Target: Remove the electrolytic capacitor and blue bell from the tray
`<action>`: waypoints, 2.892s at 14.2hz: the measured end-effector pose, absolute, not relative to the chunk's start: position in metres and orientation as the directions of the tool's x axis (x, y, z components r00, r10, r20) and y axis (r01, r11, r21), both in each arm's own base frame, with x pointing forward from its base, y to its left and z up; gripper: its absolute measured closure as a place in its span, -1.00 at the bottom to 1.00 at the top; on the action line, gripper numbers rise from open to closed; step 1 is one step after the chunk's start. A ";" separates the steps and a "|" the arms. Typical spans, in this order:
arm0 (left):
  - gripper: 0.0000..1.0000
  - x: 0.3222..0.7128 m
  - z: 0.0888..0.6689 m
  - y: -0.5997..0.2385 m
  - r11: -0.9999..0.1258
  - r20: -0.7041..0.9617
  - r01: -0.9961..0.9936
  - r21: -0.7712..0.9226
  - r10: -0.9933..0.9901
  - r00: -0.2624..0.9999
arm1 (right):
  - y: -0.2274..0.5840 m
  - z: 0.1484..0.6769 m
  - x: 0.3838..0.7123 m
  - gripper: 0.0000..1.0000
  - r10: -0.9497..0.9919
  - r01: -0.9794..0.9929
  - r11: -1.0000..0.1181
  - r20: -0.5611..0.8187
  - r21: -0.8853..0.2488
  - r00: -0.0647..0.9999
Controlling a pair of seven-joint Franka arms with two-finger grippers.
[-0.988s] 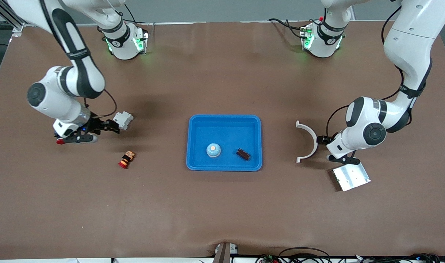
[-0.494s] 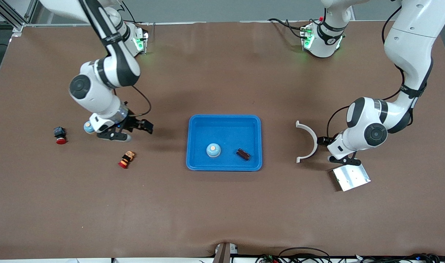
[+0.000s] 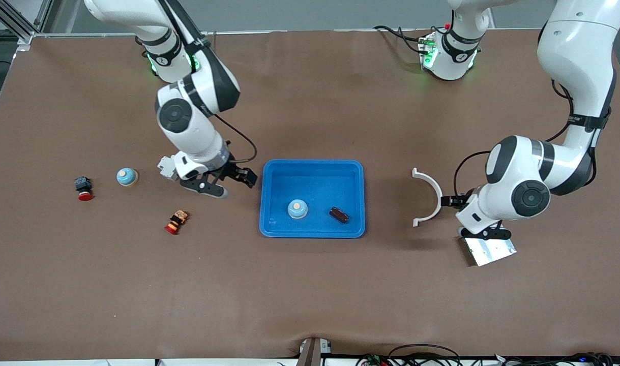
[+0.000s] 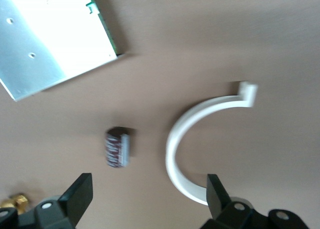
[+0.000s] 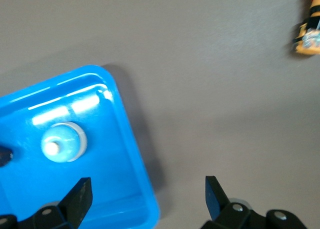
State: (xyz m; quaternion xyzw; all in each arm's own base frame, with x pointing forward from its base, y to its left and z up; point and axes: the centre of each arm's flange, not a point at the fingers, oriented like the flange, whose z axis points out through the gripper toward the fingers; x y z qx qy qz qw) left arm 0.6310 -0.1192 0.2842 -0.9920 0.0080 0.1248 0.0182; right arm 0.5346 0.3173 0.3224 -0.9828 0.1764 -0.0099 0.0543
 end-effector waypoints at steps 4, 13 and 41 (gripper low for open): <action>-1.00 0.625 0.298 -0.181 -0.988 -0.238 0.150 -0.032 0.153 0.959 | 0.378 0.304 0.543 -1.00 -0.409 -0.407 -0.907 -0.003 -0.111 0.912; -1.00 0.607 0.315 -0.298 -0.881 -0.242 0.472 -0.032 0.465 0.851 | 0.440 0.234 0.565 -1.00 -0.435 -0.431 -0.899 0.045 -0.072 0.899; -1.00 0.604 0.196 -0.416 -0.544 -0.158 0.830 0.122 0.815 0.557 | 0.460 0.216 0.576 -0.24 -0.490 -0.483 -0.870 0.070 -0.098 0.869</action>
